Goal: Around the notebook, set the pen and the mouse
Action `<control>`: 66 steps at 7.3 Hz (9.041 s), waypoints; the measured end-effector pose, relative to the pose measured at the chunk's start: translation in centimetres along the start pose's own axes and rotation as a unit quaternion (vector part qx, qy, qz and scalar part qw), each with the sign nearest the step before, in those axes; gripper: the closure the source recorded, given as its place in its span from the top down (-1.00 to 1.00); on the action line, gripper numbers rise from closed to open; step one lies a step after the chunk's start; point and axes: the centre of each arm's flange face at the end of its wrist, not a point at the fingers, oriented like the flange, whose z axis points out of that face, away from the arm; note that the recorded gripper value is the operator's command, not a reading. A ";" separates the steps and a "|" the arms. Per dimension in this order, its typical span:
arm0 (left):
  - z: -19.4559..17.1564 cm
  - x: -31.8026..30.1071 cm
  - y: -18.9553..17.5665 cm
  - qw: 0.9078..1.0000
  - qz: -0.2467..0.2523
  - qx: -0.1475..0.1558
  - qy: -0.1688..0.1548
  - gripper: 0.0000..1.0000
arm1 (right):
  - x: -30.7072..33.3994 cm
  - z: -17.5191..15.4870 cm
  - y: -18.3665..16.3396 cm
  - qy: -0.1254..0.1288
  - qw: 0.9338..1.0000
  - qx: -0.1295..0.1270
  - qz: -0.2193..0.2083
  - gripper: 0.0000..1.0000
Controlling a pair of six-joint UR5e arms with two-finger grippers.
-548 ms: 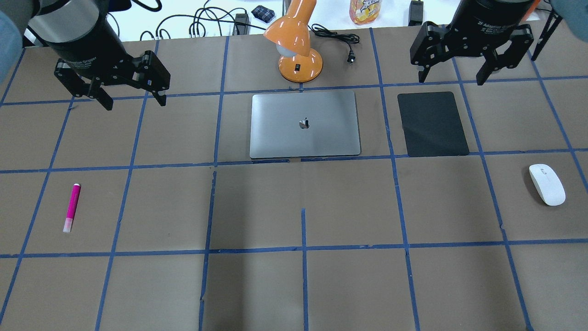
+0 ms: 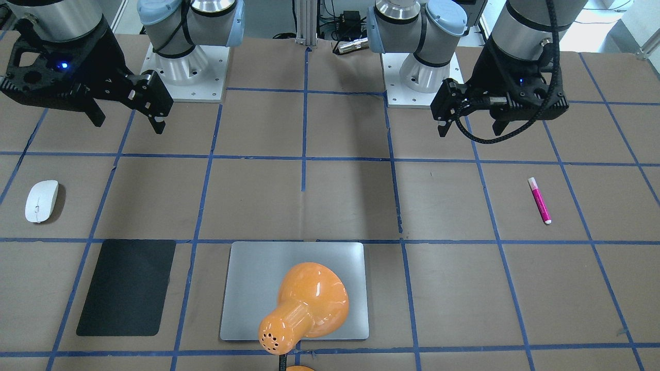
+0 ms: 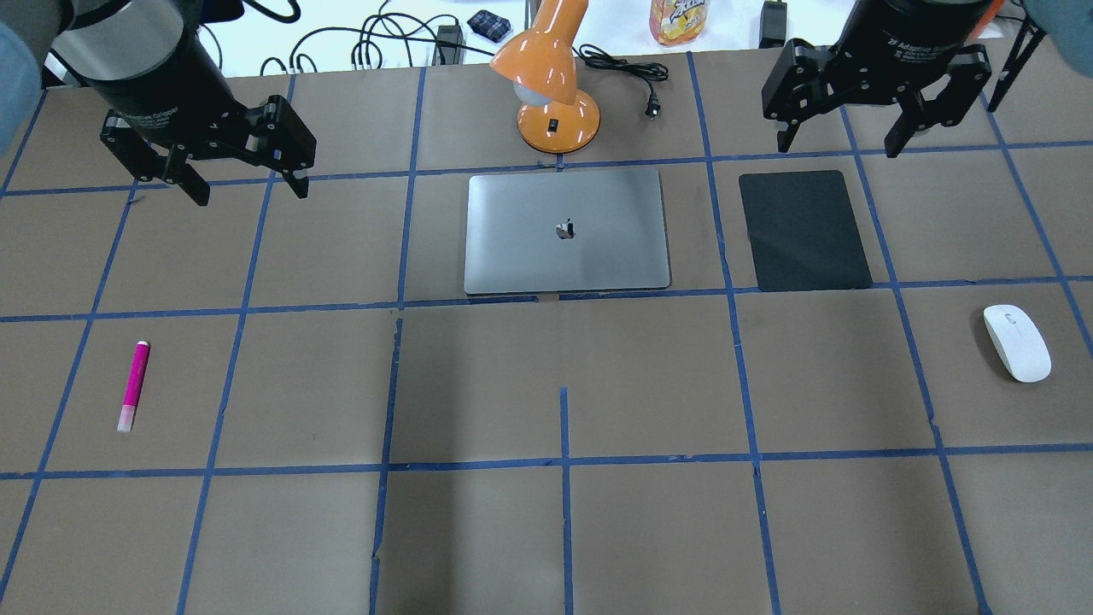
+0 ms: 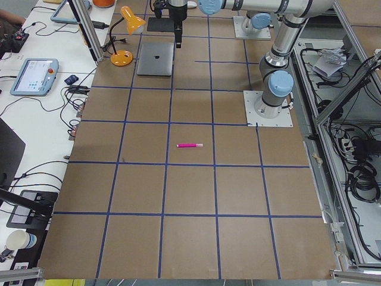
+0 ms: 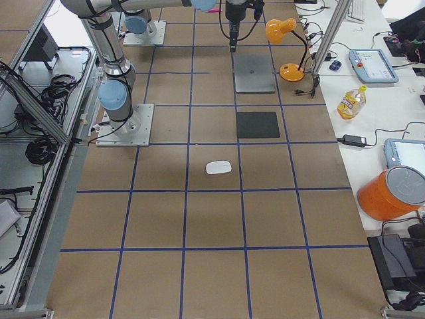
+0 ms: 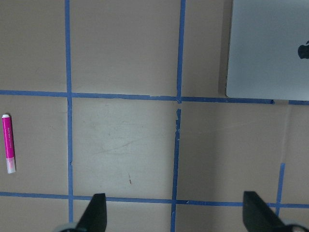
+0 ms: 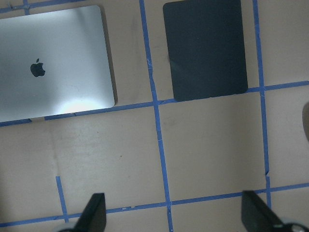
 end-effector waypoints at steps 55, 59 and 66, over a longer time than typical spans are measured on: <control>25.7 20.9 1.4 0.890 -0.454 -0.013 0.037 1.00 | 1.7 12.9 -6.2 -0.011 1.000 -0.007 -0.008 1.00; 13.0 8.3 -0.1 0.969 -0.244 -0.040 0.019 1.00 | -1.8 5.5 -0.3 -0.010 1.000 0.006 -0.020 1.00; 2.0 -0.9 -1.9 0.999 0.030 -0.041 -0.007 1.00 | -3.6 3.2 1.1 -0.019 0.999 0.011 -0.040 1.00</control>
